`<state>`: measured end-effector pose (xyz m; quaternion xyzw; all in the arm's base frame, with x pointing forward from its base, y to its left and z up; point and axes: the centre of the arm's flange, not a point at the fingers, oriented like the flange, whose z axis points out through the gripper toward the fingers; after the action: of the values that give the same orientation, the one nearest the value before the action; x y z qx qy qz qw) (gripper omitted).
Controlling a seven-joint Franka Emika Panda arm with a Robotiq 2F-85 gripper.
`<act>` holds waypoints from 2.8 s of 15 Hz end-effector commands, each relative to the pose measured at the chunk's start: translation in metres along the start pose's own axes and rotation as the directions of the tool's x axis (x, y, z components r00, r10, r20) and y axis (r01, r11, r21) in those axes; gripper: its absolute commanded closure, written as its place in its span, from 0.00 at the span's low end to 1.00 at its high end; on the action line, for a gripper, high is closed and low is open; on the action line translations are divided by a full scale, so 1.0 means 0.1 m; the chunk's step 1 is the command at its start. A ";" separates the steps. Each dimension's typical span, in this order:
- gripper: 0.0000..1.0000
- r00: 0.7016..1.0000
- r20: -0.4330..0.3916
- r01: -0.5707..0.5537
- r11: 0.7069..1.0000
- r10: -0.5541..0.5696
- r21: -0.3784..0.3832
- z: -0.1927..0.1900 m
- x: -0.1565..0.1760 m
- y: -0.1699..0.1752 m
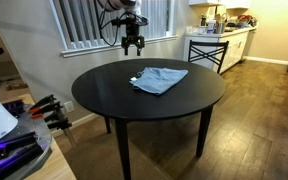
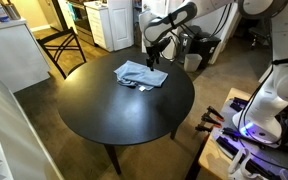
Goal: Use the blue towel to wipe the table.
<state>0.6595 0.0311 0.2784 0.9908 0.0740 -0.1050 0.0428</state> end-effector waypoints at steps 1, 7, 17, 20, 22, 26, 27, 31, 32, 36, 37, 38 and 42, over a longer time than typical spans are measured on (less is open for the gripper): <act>0.00 0.999 0.002 0.042 0.994 -0.043 0.101 0.09 0.39 0.13; 0.00 0.990 -0.066 0.133 0.983 -0.126 0.126 0.08 0.39 0.11; 0.00 0.984 -0.159 0.099 0.990 -0.082 0.100 0.08 0.46 0.09; 0.00 0.970 -0.239 0.064 0.992 -0.038 0.104 0.32 0.79 0.14; 0.00 0.965 -0.262 0.051 0.994 -0.023 0.101 0.52 0.94 0.19; 0.00 0.946 -0.322 -0.006 0.994 0.040 0.107 0.93 1.33 0.45; 0.00 0.939 -0.338 -0.027 0.995 0.059 0.099 1.03 1.44 0.53; 0.00 0.927 -0.353 -0.100 0.991 0.124 0.087 1.32 1.72 0.74; 0.00 0.926 -0.353 -0.112 0.990 0.133 0.081 1.37 1.76 0.77; 0.25 0.929 -0.339 -0.129 0.989 0.148 0.078 1.54 1.86 0.82; 0.27 0.931 -0.337 -0.121 0.989 0.141 0.079 1.55 1.87 0.81; 0.33 0.931 -0.339 -0.116 0.990 0.138 0.084 1.54 1.88 0.81; 0.60 0.933 -0.332 -0.114 0.989 0.138 0.092 1.45 1.90 0.82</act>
<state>0.8004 -0.0359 0.1091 0.9974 0.0168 0.0702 0.0072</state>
